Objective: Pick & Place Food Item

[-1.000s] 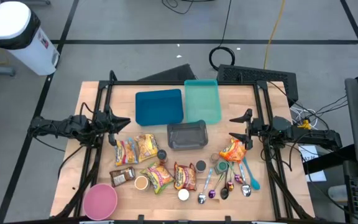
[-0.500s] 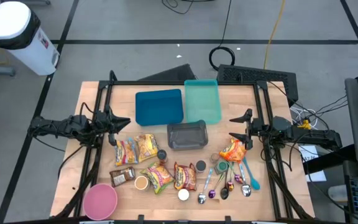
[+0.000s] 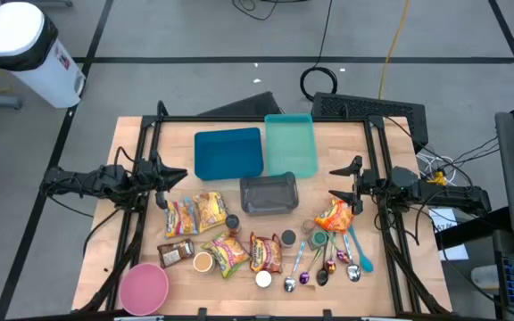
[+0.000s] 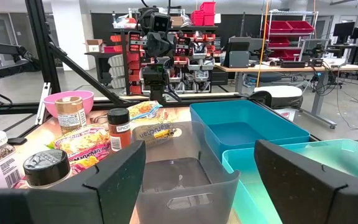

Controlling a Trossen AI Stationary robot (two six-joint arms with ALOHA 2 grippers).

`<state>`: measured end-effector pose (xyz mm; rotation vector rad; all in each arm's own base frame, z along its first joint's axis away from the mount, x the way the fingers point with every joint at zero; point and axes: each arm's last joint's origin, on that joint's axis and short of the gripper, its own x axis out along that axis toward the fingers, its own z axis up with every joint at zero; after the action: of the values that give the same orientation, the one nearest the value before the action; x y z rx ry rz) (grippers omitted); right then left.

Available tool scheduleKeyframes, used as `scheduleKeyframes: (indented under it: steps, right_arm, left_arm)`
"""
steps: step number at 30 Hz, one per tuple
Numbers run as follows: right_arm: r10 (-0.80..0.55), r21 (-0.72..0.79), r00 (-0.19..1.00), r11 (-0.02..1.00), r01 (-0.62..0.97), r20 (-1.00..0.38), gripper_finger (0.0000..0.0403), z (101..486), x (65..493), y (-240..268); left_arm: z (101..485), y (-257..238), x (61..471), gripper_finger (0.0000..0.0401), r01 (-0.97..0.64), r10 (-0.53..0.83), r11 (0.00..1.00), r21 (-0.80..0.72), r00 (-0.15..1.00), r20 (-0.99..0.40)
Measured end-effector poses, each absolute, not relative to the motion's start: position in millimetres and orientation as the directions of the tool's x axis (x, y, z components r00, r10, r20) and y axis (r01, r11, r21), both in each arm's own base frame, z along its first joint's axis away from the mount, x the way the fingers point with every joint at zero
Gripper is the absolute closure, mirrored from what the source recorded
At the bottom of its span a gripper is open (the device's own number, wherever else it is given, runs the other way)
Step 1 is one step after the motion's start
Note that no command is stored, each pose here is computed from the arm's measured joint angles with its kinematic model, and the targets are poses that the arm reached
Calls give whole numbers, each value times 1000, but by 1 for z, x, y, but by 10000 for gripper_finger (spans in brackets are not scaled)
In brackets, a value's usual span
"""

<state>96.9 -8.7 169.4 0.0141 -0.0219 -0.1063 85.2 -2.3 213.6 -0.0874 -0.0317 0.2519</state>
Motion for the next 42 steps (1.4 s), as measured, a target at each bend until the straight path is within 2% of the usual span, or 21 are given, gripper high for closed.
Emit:
scheduleKeyframes:
  steps: [7,14,17,22,25,28,35,38,42]
  right_arm:
    - [-106,15,994,994,106,21,110,169,97,-9]
    - [-106,15,994,994,106,21,110,169,97,-9]
    - [-106,15,994,994,106,21,110,169,97,-9]
    - [-106,15,994,994,106,21,110,169,97,-9]
    - [-106,15,994,994,106,21,110,169,97,-9]
    - [-106,15,994,994,106,21,110,169,97,-9]
    - [-106,15,994,994,106,21,110,169,97,-9]
    - [-106,15,994,994,106,21,110,169,97,-9]
    - [-106,15,994,994,106,21,110,169,97,-9]
  left_arm:
    - [217,-2,85,350,-243,250,962,-121,967,49]
    - [219,-2,85,350,-214,251,918,-333,965,71]
    - [219,-2,85,350,-211,249,915,-342,966,68]
    - [218,-4,84,340,-169,165,917,-362,985,-40]
    - [230,-5,82,306,-195,148,909,-369,977,-152]
    - [252,-5,83,252,-229,152,912,-340,959,-238]
    - [290,-10,116,128,-238,160,957,-164,908,-386]
    - [295,-14,137,96,-226,163,969,-101,889,-428]
    - [285,-17,156,74,-218,173,976,-23,830,-531]
